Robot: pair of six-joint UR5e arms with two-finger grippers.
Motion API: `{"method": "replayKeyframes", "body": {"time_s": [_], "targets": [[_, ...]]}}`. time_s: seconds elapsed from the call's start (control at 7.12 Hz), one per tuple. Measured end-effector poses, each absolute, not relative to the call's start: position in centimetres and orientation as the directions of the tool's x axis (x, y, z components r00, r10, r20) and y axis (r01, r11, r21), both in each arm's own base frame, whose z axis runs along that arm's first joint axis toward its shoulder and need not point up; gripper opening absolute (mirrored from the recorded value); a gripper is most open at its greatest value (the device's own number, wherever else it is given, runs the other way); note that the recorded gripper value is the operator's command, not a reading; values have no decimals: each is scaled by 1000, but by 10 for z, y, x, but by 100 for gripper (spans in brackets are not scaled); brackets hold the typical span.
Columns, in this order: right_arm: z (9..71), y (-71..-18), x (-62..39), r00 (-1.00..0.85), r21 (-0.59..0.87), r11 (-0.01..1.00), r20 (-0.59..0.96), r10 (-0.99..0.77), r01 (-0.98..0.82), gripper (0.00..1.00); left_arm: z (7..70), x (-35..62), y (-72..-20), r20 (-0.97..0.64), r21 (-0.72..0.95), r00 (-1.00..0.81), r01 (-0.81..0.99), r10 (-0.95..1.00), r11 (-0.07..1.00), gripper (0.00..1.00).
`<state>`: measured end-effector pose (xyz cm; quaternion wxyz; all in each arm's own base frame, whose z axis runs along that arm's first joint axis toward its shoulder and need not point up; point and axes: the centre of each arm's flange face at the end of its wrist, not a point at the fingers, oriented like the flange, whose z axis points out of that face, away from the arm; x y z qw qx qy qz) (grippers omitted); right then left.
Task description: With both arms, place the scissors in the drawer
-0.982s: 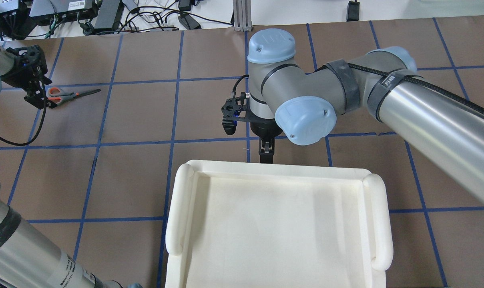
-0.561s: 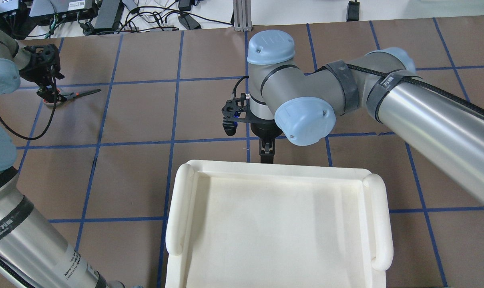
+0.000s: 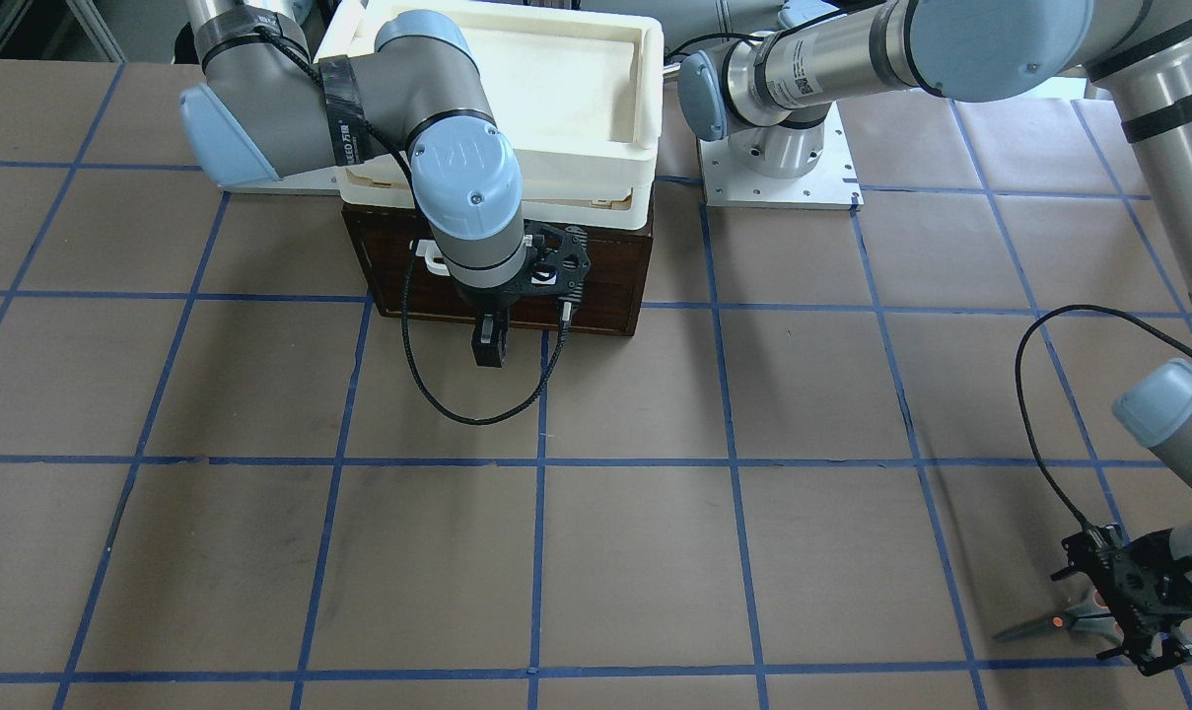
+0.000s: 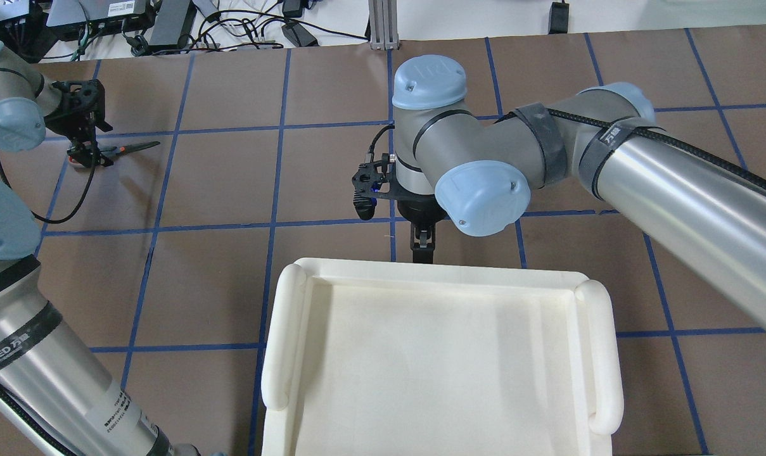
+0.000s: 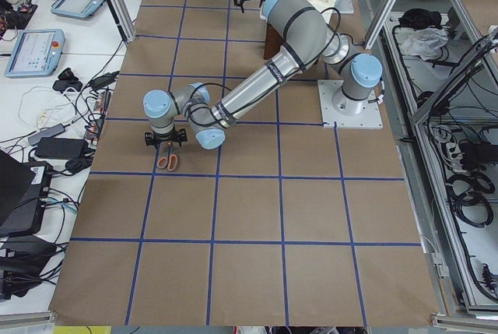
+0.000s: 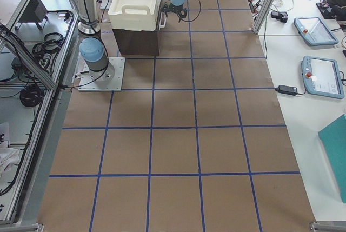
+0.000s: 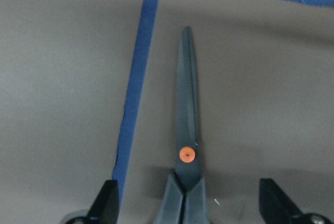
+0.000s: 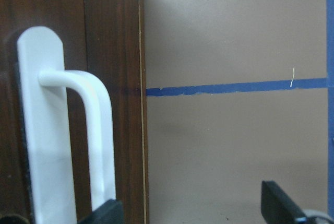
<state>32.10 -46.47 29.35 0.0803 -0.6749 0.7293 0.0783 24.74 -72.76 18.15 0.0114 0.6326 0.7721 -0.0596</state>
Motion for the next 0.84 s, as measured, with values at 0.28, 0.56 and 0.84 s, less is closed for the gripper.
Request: {"method": "replayKeyframes", "body": {"time_s": [0.28,0.56,0.84], "targets": [[299,-468,321,-78,2,79,-210,-975,-997,100,177,250,-726,-75,-50,-179,983,981,175,90],[319,-478,321,-85,-1,87,-203,-976,-996,100,172,252,-725,-66,-44,-168,985,984,166,75],[328,-477,319,-97,13,96,-230,-968,-995,100,170,252,-725,-63,-43,-167,985,984,164,54]]}}
